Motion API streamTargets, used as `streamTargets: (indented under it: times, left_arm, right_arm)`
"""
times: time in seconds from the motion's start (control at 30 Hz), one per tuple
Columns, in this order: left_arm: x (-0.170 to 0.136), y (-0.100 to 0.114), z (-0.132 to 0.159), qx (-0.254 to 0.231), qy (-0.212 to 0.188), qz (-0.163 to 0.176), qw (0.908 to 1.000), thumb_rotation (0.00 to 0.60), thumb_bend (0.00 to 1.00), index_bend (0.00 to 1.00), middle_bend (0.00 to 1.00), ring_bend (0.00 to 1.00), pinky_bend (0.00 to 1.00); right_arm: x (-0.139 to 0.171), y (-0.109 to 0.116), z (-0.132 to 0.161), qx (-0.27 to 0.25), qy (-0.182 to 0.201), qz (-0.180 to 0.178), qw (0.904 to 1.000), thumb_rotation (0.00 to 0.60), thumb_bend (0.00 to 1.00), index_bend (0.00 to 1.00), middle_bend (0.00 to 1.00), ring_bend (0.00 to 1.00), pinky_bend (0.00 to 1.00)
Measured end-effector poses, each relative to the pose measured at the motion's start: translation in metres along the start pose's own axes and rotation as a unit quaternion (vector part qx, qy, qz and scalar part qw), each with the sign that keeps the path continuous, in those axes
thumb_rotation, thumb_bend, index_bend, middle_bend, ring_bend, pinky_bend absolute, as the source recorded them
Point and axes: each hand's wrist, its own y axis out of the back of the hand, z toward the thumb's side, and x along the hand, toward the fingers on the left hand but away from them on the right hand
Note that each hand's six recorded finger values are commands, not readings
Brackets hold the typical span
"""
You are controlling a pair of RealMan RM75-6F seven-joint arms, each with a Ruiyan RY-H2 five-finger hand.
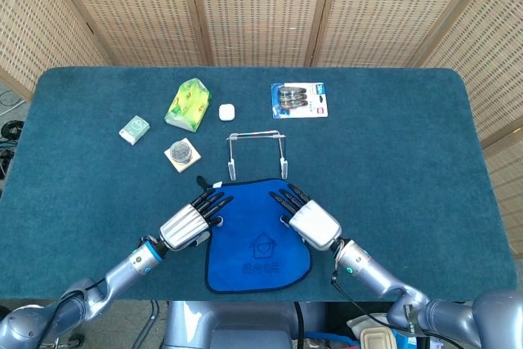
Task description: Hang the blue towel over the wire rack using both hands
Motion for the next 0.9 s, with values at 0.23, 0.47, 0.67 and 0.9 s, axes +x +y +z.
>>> streamTargets:
  times: [0.23,0.47,0.67,0.9]
  left_arm:
    - [0.002,0.004,0.003,0.002,0.003,0.016,0.9999,0.600,0.35,0.63,0.00,0.00,0.07]
    - [0.001,0.005,0.002,0.006,0.005,0.019,0.9998,0.600,0.37,0.72,0.00,0.00,0.07]
    - [0.003,0.013,-0.004,-0.005,0.020,0.037,0.9991,0.600,0.38,0.75,0.00,0.00,0.07]
    - [0.006,0.032,-0.013,-0.025,0.043,0.071,0.9963,0.600,0.38,0.76,0.00,0.00,0.07]
  right_arm:
    - [0.002,-0.004,-0.002,-0.001,-0.004,0.004,1.0000,0.600,0.57,0.61,0.00,0.00,0.00]
    - [0.003,0.000,-0.004,-0.006,-0.008,-0.002,0.9999,0.600,0.57,0.61,0.00,0.00,0.00]
    - [0.003,0.012,-0.005,-0.006,-0.007,-0.015,0.9998,0.600,0.57,0.61,0.00,0.00,0.00]
    - [0.000,0.039,-0.004,-0.010,-0.005,-0.046,0.9989,0.600,0.57,0.61,0.00,0.00,0.00]
